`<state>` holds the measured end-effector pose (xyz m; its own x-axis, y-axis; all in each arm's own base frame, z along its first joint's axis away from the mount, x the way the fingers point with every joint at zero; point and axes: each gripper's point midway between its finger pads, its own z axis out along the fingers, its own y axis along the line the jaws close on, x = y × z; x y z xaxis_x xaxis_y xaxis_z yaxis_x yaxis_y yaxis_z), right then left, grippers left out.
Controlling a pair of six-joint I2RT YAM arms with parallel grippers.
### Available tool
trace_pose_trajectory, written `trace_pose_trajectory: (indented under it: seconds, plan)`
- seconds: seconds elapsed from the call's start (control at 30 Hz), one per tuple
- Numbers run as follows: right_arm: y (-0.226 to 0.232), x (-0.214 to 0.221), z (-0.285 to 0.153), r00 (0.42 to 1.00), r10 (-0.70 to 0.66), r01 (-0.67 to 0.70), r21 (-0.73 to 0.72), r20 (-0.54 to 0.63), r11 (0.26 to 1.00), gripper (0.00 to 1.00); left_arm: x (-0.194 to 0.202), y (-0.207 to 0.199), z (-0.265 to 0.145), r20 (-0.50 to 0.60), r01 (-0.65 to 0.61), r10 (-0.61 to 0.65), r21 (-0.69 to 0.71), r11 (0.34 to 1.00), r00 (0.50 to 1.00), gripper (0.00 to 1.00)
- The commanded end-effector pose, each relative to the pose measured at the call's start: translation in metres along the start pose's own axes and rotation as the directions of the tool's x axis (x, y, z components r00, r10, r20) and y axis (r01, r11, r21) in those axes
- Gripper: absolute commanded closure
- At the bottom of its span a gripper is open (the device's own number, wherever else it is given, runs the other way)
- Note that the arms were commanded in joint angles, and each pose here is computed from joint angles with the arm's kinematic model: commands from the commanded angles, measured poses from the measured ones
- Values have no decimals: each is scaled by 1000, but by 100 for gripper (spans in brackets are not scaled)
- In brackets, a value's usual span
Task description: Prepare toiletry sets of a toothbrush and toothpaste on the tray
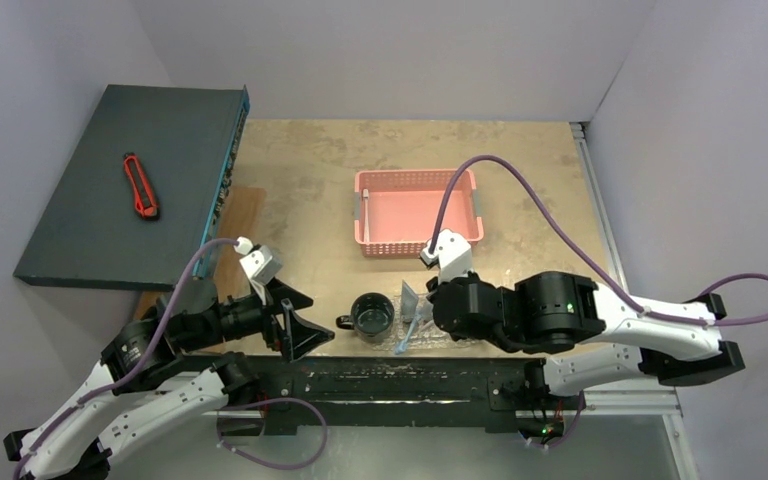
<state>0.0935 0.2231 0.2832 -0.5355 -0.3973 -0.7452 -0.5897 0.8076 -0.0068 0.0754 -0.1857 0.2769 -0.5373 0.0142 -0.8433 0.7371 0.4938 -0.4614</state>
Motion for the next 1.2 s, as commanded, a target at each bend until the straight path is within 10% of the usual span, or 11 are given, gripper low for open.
trace_pose_trajectory:
  seconds: [0.0, 1.17]
  plan:
    - [-10, -4, 4, 996, 62, -66, 51, 71, 996, 100, -1, 1, 1, 14, -18, 18, 2, 1000, 1000, 0]
    - [-17, 38, 50, 973, 182, -195, 86, 143, 977, 100, 5, 8, 6, -7, -17, 17, -20, 1000, 1000, 0]
